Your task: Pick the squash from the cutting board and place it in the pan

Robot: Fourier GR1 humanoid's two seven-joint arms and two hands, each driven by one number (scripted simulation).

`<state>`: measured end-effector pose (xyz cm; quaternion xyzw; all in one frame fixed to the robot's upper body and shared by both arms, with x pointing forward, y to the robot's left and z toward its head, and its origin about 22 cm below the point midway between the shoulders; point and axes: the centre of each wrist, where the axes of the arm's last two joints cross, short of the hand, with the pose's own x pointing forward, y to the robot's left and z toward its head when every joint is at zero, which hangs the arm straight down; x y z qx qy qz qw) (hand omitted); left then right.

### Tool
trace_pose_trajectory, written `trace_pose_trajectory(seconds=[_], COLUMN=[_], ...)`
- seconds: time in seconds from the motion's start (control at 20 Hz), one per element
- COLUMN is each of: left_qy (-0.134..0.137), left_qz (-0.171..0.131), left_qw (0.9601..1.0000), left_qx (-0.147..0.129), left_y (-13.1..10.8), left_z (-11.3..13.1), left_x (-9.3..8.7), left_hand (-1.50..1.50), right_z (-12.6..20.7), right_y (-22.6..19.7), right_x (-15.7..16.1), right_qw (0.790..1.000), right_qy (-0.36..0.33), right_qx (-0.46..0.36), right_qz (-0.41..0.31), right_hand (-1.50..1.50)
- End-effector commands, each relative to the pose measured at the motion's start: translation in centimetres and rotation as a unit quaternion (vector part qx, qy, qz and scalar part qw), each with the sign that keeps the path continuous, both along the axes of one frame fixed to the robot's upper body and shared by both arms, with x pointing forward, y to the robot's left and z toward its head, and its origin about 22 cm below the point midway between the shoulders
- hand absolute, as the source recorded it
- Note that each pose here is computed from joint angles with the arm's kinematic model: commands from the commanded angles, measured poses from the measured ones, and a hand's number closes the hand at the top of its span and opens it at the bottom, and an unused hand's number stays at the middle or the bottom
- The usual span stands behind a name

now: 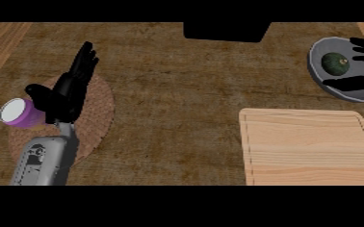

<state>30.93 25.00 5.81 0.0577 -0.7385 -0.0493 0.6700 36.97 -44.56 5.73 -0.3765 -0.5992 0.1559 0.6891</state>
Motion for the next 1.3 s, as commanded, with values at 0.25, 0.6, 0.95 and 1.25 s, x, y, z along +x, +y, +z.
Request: trace_pose_trajectory(seconds=[0.25,0.6,0.95,1.25], left_qy=[0.008,0.024,0.024,0.027], left_qz=[0.024,0.039,0.045,0.053], left_qw=[0.9997,0.9989,0.9987,0.9982], left_qx=[-0.002,-0.004,0.000,0.009], left_y=[-0.3,1.8,2.1,3.9], left_z=[0.4,-0.2,-2.3,-0.6], left_x=[0.7,-1.0,-1.6,-1.6], left_hand=[0.00,0.00,0.00,0.00], right_z=[-0.2,-2.4,-0.5,0.9], right_y=[-1.3,-6.6,-11.7,-14.0], right_x=[-0.9,-6.9,-12.1,-15.5], right_qw=[0.984,0.961,0.950,0.955], right_qy=[-0.154,-0.159,-0.188,-0.171], right_qx=[0.093,0.222,0.230,0.223], right_qz=[-0.015,0.046,0.094,0.097], right_hand=[-1.50,-1.50,-1.50,-1.50])
